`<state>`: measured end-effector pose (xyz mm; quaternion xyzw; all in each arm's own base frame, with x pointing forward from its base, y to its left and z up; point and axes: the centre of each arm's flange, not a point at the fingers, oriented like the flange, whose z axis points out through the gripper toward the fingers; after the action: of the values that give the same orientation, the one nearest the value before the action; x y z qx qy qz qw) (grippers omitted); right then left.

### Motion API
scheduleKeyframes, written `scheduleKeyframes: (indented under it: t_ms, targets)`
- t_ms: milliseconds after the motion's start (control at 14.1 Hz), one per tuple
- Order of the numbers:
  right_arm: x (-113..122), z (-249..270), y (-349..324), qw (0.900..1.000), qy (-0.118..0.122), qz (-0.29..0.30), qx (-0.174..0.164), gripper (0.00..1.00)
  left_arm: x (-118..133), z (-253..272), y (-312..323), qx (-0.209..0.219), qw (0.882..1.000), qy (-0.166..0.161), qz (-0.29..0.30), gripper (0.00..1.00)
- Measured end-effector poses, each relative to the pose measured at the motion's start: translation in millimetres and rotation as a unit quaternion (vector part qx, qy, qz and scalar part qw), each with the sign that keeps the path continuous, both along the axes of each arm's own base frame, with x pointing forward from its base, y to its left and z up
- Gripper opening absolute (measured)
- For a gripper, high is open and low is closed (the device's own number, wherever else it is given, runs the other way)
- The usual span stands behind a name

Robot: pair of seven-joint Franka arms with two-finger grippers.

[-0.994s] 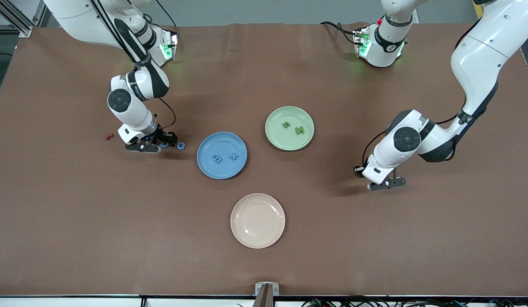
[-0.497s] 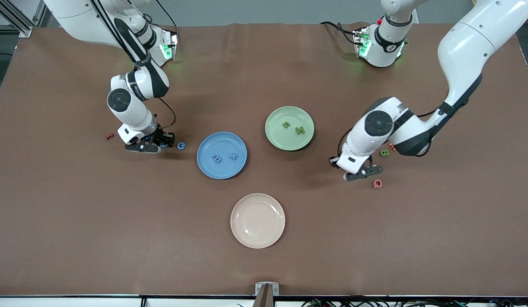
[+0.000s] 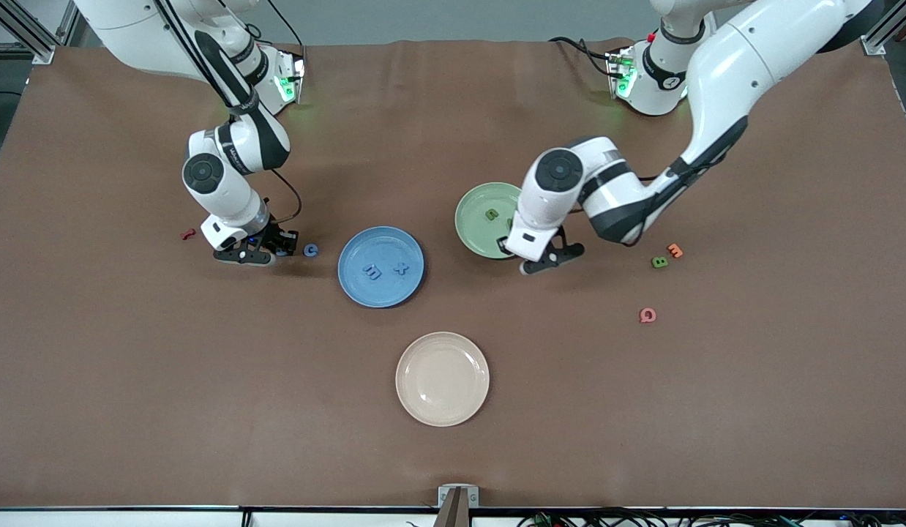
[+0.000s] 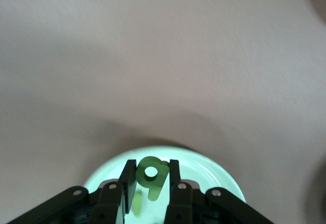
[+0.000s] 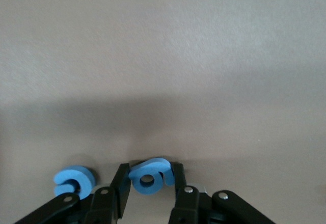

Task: Sort letters by color into matching plates
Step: 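Drop the green q on the green plate while the right drops 6 on blue plate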

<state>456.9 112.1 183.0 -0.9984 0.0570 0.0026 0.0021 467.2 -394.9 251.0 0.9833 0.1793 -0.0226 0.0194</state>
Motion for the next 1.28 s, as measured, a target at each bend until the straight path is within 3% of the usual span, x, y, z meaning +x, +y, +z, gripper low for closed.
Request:
scheduleKeyframes:
  t_ms: [284, 568, 781, 1207, 1278]
  targets:
    - [26.1, 38.1, 74.7, 0.999, 0.009, -0.042, -0.006, 0.39, -19.0, 6.9, -37.5, -0.008, 1.0, 0.002, 0.002, 0.3]
    - [17.4, 68.2, 171.0, 0.995, -0.012, -0.096, 0.007, 0.39, -19.4, -14.7, -57.3, 0.016, 1.0, -0.008, 0.008, 0.3]
    - [13.4, 66.3, 217.4, 0.991, -0.016, -0.135, 0.017, 0.39, -23.5, -29.2, -67.9, 0.023, 1.0, -0.004, 0.006, 0.3]
    - [28.9, 35.0, 266.8, 0.984, -0.009, -0.178, 0.024, 0.39, -21.4, -37.2, -68.4, 0.021, 1.0, 0.004, 0.009, 0.3]
    - [30.6, 32.5, 269.3, 0.983, -0.008, -0.18, 0.024, 0.45, -21.2, -37.1, -68.4, 0.021, 1.0, 0.004, 0.009, 0.36]
